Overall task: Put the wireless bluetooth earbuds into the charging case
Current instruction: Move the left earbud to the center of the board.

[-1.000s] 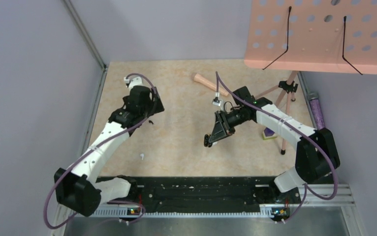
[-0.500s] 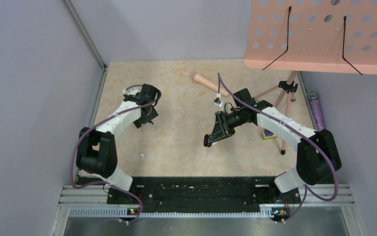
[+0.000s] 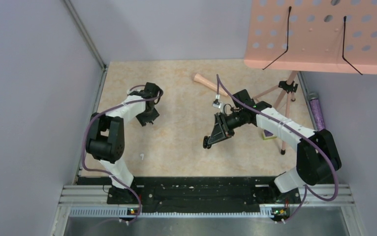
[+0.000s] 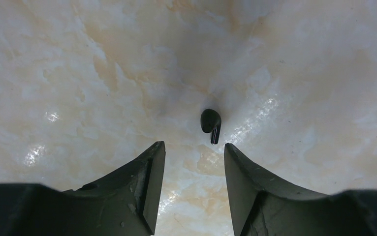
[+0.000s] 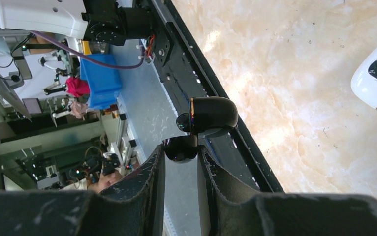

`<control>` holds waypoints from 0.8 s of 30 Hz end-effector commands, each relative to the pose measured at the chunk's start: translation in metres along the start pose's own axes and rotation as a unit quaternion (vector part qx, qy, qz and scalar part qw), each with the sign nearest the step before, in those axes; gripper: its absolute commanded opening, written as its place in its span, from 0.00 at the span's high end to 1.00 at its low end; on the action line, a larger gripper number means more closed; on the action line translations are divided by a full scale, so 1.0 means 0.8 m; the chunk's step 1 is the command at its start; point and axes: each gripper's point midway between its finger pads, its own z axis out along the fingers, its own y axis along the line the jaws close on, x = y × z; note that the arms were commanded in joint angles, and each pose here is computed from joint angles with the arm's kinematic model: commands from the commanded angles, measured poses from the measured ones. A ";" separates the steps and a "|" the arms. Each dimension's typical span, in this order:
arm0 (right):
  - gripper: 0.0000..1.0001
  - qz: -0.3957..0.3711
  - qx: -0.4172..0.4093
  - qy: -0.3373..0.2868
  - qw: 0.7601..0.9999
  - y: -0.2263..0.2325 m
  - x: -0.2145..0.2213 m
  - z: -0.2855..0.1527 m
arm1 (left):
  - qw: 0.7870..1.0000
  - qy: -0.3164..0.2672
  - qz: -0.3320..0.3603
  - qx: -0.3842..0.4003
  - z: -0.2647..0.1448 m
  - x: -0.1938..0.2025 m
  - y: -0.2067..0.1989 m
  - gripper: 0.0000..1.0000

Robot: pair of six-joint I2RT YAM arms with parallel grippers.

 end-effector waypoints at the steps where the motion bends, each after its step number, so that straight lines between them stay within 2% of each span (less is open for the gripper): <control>1: 1.00 -0.018 -0.019 0.002 1.000 0.013 0.000 0.002 | 0.998 -0.021 -0.057 0.000 0.004 -0.022 -0.009 0.48; 24: 1.00 -0.019 -0.022 0.011 1.000 0.015 0.004 0.007 | 0.998 -0.014 -0.065 -0.014 0.031 -0.026 -0.019 0.59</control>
